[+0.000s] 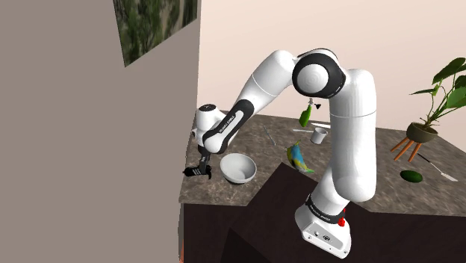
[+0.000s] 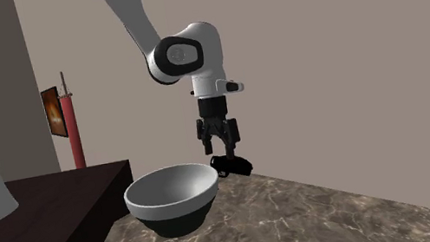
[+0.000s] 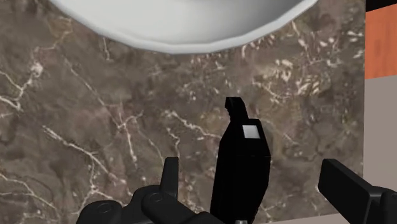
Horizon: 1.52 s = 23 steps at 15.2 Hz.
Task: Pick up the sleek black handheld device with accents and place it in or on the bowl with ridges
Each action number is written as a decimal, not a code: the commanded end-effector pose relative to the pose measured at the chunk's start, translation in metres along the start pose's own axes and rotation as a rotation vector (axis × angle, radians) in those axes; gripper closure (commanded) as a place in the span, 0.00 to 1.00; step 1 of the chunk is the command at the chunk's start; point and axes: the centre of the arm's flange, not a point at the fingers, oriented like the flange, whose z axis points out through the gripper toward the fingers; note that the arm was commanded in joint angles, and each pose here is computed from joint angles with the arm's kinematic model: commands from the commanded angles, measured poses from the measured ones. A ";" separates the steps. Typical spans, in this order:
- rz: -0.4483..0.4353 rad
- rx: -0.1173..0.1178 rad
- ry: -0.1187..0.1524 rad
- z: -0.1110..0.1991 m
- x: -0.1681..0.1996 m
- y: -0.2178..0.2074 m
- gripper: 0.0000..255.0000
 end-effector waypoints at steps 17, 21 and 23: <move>0.000 0.000 0.000 -0.015 -0.001 0.001 1.00; 0.000 0.000 0.000 -0.037 -0.001 0.001 1.00; 0.000 0.000 0.000 -0.047 -0.002 0.001 1.00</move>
